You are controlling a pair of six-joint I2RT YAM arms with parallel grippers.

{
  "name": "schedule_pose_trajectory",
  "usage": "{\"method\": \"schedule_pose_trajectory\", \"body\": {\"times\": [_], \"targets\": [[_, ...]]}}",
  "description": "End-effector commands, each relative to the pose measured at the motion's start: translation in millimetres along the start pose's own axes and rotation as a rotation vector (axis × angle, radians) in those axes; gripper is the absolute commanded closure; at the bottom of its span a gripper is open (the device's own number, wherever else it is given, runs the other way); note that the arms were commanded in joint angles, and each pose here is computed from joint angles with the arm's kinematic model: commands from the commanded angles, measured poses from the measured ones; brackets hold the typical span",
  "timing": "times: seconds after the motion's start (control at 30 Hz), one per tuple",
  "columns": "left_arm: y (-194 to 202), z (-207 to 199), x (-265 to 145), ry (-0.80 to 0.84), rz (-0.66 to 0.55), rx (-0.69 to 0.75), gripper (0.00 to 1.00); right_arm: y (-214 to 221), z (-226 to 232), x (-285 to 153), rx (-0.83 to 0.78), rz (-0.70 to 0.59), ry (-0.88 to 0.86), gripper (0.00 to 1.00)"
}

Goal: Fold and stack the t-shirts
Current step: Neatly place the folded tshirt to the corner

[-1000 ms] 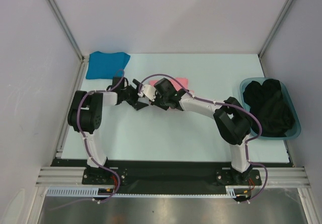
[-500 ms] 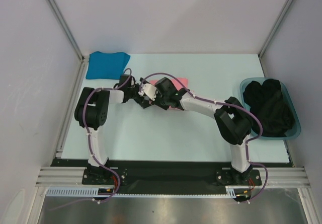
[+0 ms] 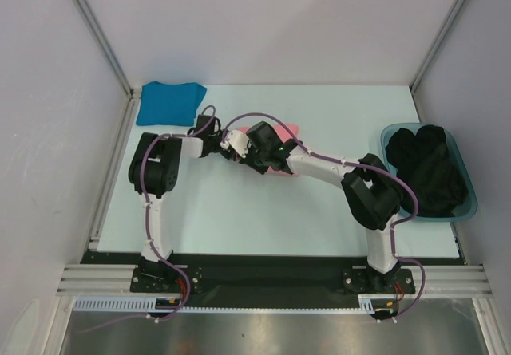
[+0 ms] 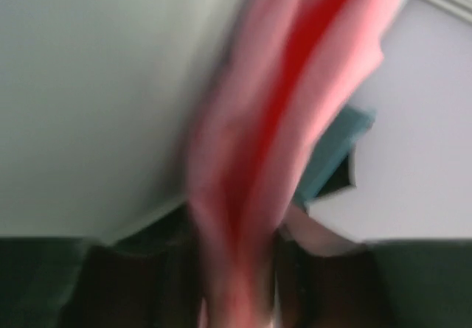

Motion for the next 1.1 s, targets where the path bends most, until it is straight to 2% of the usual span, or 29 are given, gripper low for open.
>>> {"method": "schedule_pose_trajectory", "body": {"times": [0.0,0.03,0.07,0.1,0.13,0.17,0.23,0.27,0.3,0.33,0.37,0.43,0.47,0.5,0.53,0.57,0.63,0.7,0.87,1.07], "targets": [[-16,5,11,-0.052,-0.055,0.110,0.74,-35,-7,-25,0.055,-0.104,0.012,0.88],[-17,4,11,-0.047,-0.055,0.148,0.80,-34,-10,-27,0.079,-0.105,0.018,0.78],[-19,2,12,-0.042,-0.057,0.174,0.98,-35,-13,-32,0.104,-0.110,0.026,0.69],[-17,8,12,-0.076,-0.046,0.173,1.00,-34,-14,-36,0.138,-0.109,0.032,0.61],[-21,-4,11,-0.062,-0.056,0.209,1.00,-33,-17,-40,0.203,-0.110,0.041,0.49],[-22,-6,11,-0.064,-0.058,0.273,1.00,-27,-19,-45,0.248,-0.090,0.052,0.41],[-28,-16,7,-0.105,-0.082,0.339,1.00,-26,-25,-67,0.369,-0.092,0.085,0.32],[-29,-19,5,-0.117,-0.086,0.430,1.00,-12,-30,-79,0.427,-0.049,0.101,0.29],[-28,-15,0,-0.165,-0.078,0.446,1.00,-13,-33,-97,0.468,-0.056,0.113,0.24],[-35,-27,-4,-0.169,-0.105,0.536,1.00,-2,-31,-107,0.512,-0.026,0.122,0.20],[-37,-33,-7,-0.173,-0.113,0.575,1.00,15,-25,-117,0.557,0.042,0.132,0.19],[-49,-40,-19,-0.250,-0.162,0.663,1.00,22,-15,-145,0.590,0.047,0.133,0.19],[-50,-39,-25,-0.284,-0.158,0.679,1.00,42,0,-147,0.625,0.091,0.114,0.19],[-56,-59,-31,-0.279,-0.193,0.724,1.00,49,8,-155,0.641,0.089,0.107,0.19],[-62,-58,-33,-0.308,-0.197,0.768,1.00,46,12,-172,0.654,0.041,0.108,0.19],[-69,-62,-37,-0.336,-0.229,0.797,1.00,63,27,-171,0.677,0.055,0.083,0.20],[-79,-78,-45,-0.364,-0.261,0.869,1.00,64,36,-185,0.726,0.000,0.075,0.20],[-92,-95,-55,-0.390,-0.321,0.920,1.00,79,52,-184,0.768,0.005,0.049,0.21],[-127,-102,-58,-0.435,-0.402,1.007,1.00,89,67,-192,0.786,-0.048,0.036,0.22],[-167,-128,-71,-0.414,-0.506,1.058,1.00,110,67,-185,0.758,0.001,0.065,0.22]]}}
Point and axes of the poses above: each gripper's point midway between its finger pads, its own x axis out along the fingers, its own z axis along the line the jaws close on, y = z × x, the point moved 1 cm from there along -x, back along the fingers, and after that the axes turned 1 degree about -x, right-handed, at the moved point
